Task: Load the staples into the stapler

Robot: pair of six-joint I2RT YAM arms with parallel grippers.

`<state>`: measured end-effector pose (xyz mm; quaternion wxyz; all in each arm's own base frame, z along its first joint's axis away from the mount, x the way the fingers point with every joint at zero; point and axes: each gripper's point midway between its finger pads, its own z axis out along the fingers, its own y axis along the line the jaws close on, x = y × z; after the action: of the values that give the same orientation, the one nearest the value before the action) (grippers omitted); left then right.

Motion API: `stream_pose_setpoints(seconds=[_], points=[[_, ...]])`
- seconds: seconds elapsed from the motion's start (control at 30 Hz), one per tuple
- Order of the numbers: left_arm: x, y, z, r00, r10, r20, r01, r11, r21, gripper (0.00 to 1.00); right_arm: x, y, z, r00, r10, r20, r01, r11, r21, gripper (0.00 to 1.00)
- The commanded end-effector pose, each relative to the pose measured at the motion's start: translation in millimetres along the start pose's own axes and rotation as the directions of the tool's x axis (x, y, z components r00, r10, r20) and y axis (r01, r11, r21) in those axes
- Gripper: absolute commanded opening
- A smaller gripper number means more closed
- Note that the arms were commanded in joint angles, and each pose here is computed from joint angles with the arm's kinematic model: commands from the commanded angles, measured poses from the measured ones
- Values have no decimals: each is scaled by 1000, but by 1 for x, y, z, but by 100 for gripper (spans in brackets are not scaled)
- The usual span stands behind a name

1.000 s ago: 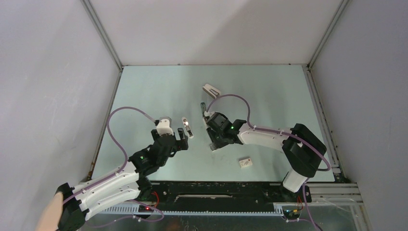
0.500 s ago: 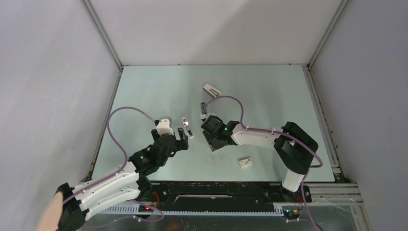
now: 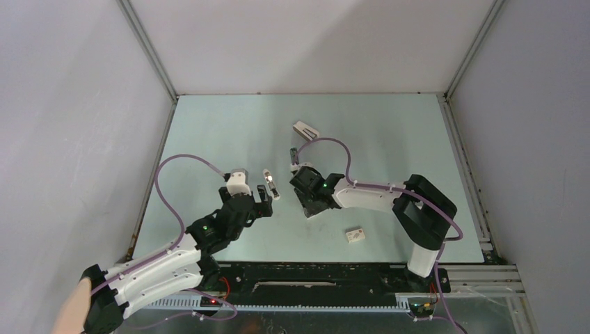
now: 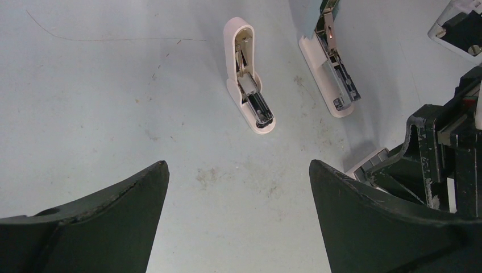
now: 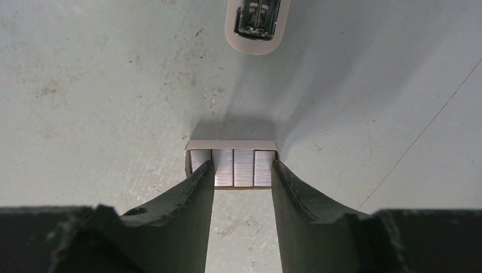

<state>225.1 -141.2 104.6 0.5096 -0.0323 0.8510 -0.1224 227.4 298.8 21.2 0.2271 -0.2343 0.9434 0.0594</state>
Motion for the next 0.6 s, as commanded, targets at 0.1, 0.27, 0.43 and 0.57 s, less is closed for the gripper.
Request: stream_pose_setpoints(seconds=[0.1, 0.27, 0.43, 0.57], points=[[-8, -7, 1, 999, -21, 29, 20, 999, 25, 96, 0, -5, 6, 999, 34, -22, -34, 999, 8, 37], [-8, -7, 1, 999, -22, 29, 21, 999, 25, 96, 0, -5, 5, 997, 73, -30, -75, 996, -58, 32], [-8, -8, 1, 999, -25, 28, 24, 999, 32, 96, -1, -7, 3, 992, 122, -35, -125, 984, -129, 30], [-7, -9, 1, 999, -30, 28, 29, 999, 36, 96, -3, -13, 1, 988, 150, -28, -153, 978, -144, 28]])
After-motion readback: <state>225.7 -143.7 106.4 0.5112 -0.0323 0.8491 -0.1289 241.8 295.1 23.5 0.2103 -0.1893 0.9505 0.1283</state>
